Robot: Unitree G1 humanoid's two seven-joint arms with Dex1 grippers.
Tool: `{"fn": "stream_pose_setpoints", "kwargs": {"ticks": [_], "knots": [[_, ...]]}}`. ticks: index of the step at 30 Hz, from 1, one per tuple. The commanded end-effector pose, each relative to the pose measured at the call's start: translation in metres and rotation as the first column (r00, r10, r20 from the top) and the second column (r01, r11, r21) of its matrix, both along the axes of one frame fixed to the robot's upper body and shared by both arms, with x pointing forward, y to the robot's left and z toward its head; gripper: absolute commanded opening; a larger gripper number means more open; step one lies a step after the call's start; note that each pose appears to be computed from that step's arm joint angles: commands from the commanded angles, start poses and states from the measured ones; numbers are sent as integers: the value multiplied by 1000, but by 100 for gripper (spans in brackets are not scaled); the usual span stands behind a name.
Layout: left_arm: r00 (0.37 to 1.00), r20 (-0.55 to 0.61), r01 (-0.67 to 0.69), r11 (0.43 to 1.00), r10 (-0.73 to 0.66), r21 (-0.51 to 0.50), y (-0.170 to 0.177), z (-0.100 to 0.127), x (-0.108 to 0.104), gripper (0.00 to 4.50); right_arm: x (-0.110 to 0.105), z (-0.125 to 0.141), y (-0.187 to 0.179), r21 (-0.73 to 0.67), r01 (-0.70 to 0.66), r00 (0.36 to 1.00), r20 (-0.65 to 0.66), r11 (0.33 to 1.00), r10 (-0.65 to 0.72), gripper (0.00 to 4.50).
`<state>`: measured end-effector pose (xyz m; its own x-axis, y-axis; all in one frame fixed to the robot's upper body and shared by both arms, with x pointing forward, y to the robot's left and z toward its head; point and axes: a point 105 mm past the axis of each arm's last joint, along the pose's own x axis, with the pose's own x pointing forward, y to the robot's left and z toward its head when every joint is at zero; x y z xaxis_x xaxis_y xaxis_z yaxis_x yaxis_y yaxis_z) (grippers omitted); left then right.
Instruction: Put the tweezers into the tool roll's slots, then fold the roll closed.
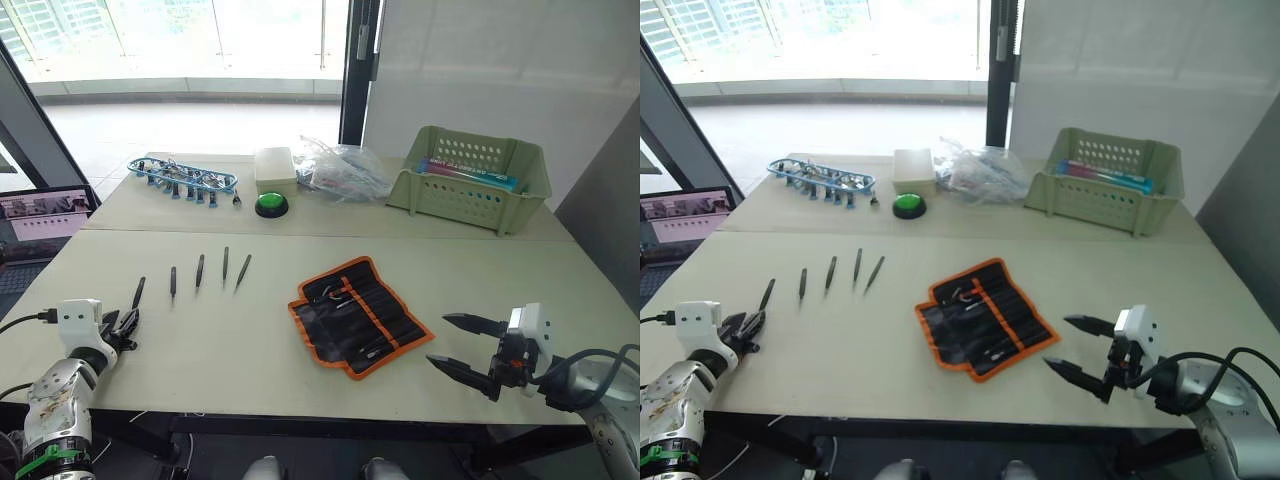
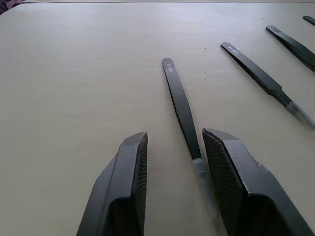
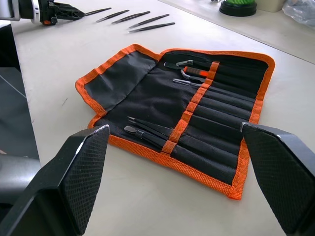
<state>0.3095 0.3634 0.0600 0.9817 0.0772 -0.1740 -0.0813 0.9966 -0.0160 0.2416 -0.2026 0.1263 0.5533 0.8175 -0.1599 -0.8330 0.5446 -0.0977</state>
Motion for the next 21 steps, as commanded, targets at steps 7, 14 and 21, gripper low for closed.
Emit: {"fn": "stream_pose_setpoints", "kwargs": {"ticks": [7,14,21], "knots": [[996,-86,10,999,-14,-46,-8,-25,-6,2,2,6,0,5,9,999,33,1000,-9,450],[996,85,34,995,-42,98,2,34,-7,2,4,7,8,54,47,998,39,997,-49,450],[950,145,240,945,-275,221,-54,91,-8,2,15,-5,17,93,191,982,-12,977,-191,450]]}}
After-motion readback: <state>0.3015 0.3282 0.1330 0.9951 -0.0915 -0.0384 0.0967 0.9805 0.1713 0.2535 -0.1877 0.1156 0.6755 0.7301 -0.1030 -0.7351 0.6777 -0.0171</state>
